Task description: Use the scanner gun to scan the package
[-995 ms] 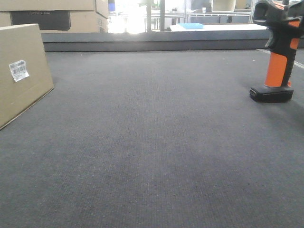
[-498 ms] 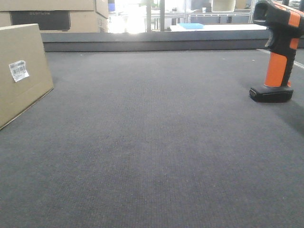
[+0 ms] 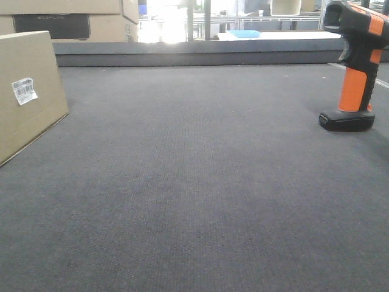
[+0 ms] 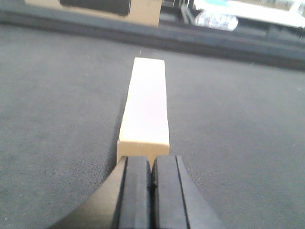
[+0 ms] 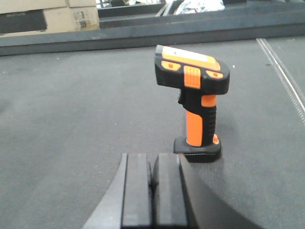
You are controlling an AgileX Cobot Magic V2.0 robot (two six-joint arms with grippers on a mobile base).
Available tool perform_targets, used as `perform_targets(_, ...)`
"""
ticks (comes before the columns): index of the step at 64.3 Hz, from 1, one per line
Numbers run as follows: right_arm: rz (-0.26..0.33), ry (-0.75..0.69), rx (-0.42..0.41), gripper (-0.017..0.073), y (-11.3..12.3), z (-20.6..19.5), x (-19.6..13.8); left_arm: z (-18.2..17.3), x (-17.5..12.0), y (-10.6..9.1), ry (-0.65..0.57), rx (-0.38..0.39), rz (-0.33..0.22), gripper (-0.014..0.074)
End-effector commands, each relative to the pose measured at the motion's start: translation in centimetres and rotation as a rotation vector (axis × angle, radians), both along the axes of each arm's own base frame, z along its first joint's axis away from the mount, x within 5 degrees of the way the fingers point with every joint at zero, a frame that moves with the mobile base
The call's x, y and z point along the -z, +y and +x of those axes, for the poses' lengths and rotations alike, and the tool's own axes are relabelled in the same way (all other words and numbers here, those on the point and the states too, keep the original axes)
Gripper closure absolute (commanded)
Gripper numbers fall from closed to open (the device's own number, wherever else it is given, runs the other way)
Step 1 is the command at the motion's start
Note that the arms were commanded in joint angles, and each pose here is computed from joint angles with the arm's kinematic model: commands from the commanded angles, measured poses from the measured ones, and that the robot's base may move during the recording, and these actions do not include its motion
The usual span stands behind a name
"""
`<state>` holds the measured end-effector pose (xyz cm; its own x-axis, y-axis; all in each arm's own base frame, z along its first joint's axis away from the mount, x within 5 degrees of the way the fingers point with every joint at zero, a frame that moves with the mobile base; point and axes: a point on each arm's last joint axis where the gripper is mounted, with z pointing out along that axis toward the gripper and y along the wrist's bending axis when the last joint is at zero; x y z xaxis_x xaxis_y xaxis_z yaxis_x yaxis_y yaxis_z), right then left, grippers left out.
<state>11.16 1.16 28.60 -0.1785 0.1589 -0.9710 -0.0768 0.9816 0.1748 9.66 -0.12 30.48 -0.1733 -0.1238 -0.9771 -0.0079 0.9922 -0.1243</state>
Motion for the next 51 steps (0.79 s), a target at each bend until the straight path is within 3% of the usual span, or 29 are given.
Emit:
perform_targets(1, -0.041, -0.058, -0.002, 0.0721, -0.2, -1.4, -0.6, -1.3, 0.5, 0.0, -0.067, -0.008, -0.016, 0.0704)
perform_targets(8, -0.091, -0.102, -0.005, 0.0721, -0.3, -3.1, -0.9, -3.0, 0.7, 0.0, -0.135, -0.007, -0.015, 0.0704)
perform_targets(27, -0.077, -0.236, -0.001, 0.0721, -0.5, -5.8, -1.8, -5.8, -0.2, 0.0, -0.291, -0.006, -0.013, 0.0704)
perform_targets(51, -0.076, -0.247, 0.0, 0.0721, -0.5, -5.9, -1.9, -6.1, -0.3, -0.1, -0.313, -0.006, -0.012, 0.0704)
